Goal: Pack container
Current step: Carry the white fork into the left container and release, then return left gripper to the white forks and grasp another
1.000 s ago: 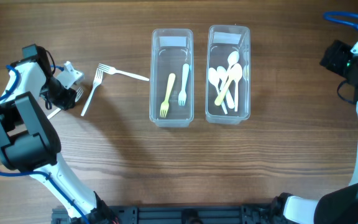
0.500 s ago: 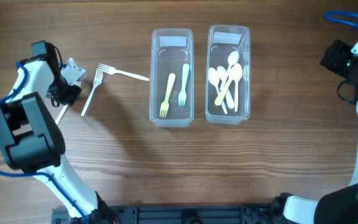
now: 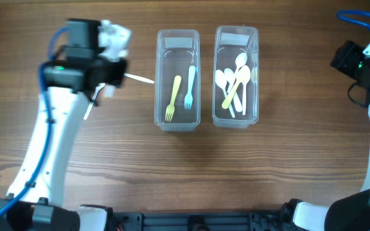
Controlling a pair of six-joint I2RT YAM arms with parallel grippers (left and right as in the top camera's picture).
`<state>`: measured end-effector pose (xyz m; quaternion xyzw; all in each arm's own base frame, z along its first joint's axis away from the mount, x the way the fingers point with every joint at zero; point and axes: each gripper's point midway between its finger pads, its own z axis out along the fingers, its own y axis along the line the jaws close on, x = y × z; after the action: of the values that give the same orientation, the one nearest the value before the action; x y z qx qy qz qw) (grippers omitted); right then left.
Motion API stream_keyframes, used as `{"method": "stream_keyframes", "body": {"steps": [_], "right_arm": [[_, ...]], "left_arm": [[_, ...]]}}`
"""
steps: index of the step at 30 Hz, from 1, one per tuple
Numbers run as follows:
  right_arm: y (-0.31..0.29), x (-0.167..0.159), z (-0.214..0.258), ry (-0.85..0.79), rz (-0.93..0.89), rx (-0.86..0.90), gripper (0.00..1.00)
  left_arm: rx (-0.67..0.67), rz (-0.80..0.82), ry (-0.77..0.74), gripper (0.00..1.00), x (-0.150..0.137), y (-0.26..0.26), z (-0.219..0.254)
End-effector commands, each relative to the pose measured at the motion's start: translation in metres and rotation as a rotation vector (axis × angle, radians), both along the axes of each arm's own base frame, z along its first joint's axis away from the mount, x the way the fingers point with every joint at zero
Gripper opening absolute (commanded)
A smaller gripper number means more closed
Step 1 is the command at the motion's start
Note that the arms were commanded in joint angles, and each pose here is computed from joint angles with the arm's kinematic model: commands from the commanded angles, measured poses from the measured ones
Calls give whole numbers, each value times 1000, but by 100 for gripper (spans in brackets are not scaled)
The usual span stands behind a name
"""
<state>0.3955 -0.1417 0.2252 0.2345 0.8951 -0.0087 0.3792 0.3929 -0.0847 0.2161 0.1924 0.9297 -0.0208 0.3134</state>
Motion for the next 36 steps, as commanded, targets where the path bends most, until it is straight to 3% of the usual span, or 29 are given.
{"method": "stream_keyframes", "body": {"steps": [1, 6, 13, 17, 20, 23, 26, 28, 29, 30, 32, 34, 36], "right_arm": [[1, 2, 9, -28, -4, 15, 75], [1, 2, 9, -25, -4, 16, 75], [3, -3, 4, 0, -4, 25, 75], [4, -5, 2, 12, -4, 30, 75], [4, -5, 1, 14, -4, 30, 76], [3, -5, 1, 16, -6, 27, 76], [3, -5, 1, 14, -6, 27, 76], [3, -5, 1, 15, -6, 25, 76], [2, -6, 1, 18, -11, 21, 76], [1, -6, 1, 19, -16, 16, 76], [1, -6, 1, 19, -16, 15, 77], [1, -6, 0, 21, -15, 16, 77], [1, -6, -1, 23, -16, 18, 77]], "left_arm": [[-254, 118, 113, 4, -9, -75, -13], [-351, 226, 250, 4, -8, -135, -63], [-266, 288, 419, 7, -9, -144, -151], [-316, 300, 338, 15, 13, -135, -118], [-394, 318, 224, 49, 33, -119, -60], [-457, 346, 117, 69, 42, -95, -13], [-480, 366, 80, 64, 41, -78, 7], [-411, 344, 77, 59, 35, -69, 5], [-349, 387, 67, 62, 33, -54, 1], [-237, 482, 58, 75, 29, -23, -7], [-100, 587, 66, 84, 22, 17, -18], [59, 528, 149, 84, 10, 53, -36], [135, 509, 218, 81, 3, 84, -49]]}}
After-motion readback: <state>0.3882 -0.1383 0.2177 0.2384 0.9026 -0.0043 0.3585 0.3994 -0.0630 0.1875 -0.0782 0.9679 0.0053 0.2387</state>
